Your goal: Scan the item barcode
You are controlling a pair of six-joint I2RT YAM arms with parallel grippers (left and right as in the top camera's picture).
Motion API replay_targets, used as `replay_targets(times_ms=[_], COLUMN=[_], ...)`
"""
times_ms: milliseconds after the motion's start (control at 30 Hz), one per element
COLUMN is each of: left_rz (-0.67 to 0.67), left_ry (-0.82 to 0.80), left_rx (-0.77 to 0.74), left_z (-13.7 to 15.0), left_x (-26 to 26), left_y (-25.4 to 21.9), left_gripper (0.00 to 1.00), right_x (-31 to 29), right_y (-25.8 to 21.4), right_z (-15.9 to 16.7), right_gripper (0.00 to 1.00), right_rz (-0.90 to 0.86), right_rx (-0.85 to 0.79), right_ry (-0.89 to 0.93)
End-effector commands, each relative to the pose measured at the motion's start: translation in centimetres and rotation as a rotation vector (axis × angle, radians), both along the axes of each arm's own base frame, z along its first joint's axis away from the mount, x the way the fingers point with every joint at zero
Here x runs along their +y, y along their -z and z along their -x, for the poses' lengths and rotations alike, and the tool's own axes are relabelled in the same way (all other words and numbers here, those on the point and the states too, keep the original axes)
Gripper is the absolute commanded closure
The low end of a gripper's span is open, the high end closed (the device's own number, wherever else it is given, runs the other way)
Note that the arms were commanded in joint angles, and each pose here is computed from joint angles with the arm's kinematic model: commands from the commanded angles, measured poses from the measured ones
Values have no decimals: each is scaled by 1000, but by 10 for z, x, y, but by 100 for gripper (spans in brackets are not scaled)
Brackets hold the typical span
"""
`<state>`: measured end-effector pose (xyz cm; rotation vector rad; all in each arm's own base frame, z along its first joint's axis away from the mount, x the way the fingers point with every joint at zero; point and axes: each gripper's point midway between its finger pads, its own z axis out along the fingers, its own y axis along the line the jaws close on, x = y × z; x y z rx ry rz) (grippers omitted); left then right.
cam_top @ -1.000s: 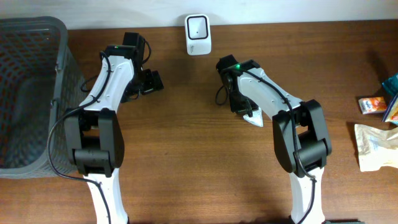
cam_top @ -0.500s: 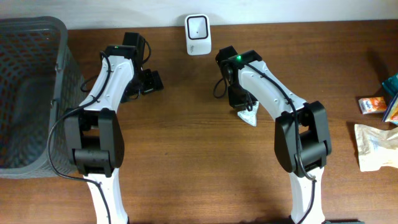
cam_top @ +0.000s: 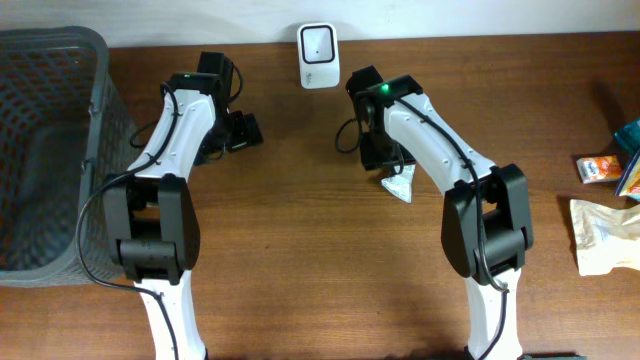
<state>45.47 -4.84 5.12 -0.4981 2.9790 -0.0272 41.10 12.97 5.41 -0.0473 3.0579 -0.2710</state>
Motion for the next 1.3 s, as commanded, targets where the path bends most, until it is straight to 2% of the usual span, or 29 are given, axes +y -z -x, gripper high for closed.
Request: replay_targets(times_ms=[0, 100, 333, 500, 600, 1033, 1133, 1267], left_rz=[-5, -5, -5, -5, -5, -5, -5, -5], left_ry=[6, 6, 6, 7, 7, 7, 6, 7], left_rx=[-25, -25, -25, -25, -25, -25, -25, -25], left_z=[0, 0, 0, 0, 0, 0, 0, 0], left_x=[-1, -1, -1, -1, -1, -1, -1, -1], left_y=[-12, -12, -12, -12, -12, -12, -12, -12], left_gripper=[1, 1, 1, 1, 1, 1, 1, 1], right_x=[-13, -14, -21, -22, -21, 27, 51, 83], right_y=[14, 28, 39, 39, 39, 0, -7, -19], right_z=[3, 5, 8, 4, 3, -1, 5, 15], right_gripper=[49, 62, 66, 87, 96, 96, 96, 96], right_rz=[67, 65, 99, 109, 102, -157, -290, -555], right_rx=[4, -2, -7, -24, -26, 22, 63, 145], right_ry=[0, 0, 1, 2, 9, 0, -42, -54])
